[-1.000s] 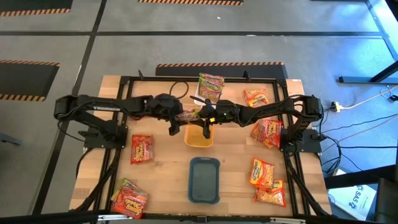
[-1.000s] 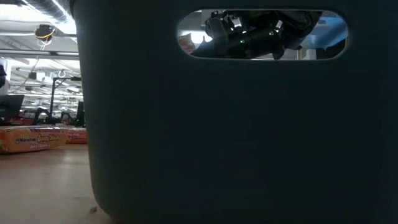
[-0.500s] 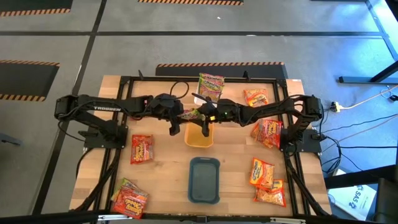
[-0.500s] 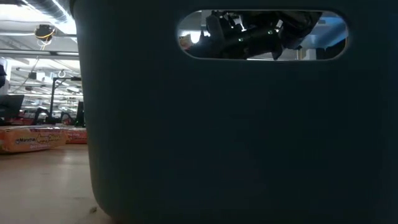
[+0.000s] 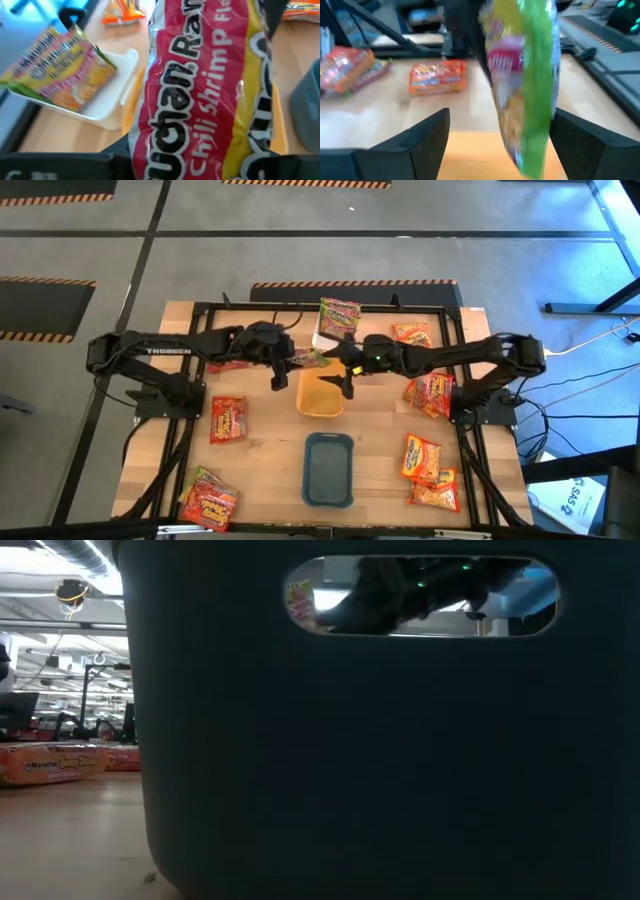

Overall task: Sort Maruchan noodles
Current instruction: Put the green noodle pack into the white bin

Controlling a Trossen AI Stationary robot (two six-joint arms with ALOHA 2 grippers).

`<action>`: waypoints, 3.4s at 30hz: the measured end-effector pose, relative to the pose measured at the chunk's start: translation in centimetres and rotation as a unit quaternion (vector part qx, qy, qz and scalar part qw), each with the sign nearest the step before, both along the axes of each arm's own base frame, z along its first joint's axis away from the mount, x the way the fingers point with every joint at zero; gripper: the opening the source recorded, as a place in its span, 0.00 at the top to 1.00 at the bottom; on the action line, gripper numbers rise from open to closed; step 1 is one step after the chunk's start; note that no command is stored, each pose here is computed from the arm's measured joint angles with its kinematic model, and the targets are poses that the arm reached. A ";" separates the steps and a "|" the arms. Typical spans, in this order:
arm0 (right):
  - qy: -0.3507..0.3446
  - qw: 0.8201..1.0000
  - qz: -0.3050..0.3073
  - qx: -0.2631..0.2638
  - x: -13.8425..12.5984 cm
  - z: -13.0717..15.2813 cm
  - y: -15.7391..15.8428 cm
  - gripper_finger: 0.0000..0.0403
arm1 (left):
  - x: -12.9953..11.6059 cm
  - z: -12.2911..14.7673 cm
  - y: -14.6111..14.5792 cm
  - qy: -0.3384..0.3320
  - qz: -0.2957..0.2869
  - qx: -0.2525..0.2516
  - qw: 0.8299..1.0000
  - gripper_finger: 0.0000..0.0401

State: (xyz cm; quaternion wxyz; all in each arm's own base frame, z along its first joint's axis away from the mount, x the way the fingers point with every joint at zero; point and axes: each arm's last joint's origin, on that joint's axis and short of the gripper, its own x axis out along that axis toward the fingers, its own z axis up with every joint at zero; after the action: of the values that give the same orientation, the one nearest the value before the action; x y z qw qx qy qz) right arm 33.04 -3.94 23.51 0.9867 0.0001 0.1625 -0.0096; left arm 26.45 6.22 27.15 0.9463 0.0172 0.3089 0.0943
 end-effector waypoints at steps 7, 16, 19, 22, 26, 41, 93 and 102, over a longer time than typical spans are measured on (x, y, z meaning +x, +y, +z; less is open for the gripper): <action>-0.029 0.999 -0.021 -0.026 -4.0 -1.5 -1.3 0.24 | 0.2 1.3 3.4 -0.005 0.045 0.034 0.998 0.68; 0.000 0.998 -0.057 -0.020 -7.7 -2.6 -2.3 0.24 | 4.6 1.4 9.4 0.064 0.024 0.034 0.997 0.68; 0.023 0.997 -0.074 -0.024 -8.8 -2.7 -2.1 0.24 | 6.4 1.2 11.5 0.090 0.009 0.024 0.996 0.68; 0.035 0.995 -0.092 -0.030 -9.7 -2.6 -2.0 0.24 | 8.1 1.0 13.3 0.101 -0.014 0.018 0.995 0.68; 0.053 0.992 -0.107 -0.029 -10.5 -3.0 -1.8 0.24 | 10.1 0.9 14.9 0.090 -0.049 0.003 0.995 0.68; 0.062 0.992 -0.105 0.011 -11.8 -4.6 -1.4 0.24 | 12.9 -3.5 16.7 0.109 -0.087 -0.044 0.989 0.68; 0.064 0.992 -0.106 0.013 -11.8 -4.6 -1.4 0.24 | 14.5 -6.6 15.2 0.229 -0.055 0.081 0.969 0.52; 0.065 0.992 -0.105 0.012 -11.8 -4.6 -1.4 0.24 | 14.5 -5.6 14.8 0.246 -0.039 0.097 0.964 0.52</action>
State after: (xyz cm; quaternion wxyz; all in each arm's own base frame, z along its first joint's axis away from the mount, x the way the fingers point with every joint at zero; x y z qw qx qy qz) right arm 21.22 -5.35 18.88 0.9674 0.0283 0.2254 -0.1116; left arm 41.00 21.02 21.55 0.8379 0.1437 0.5205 0.0802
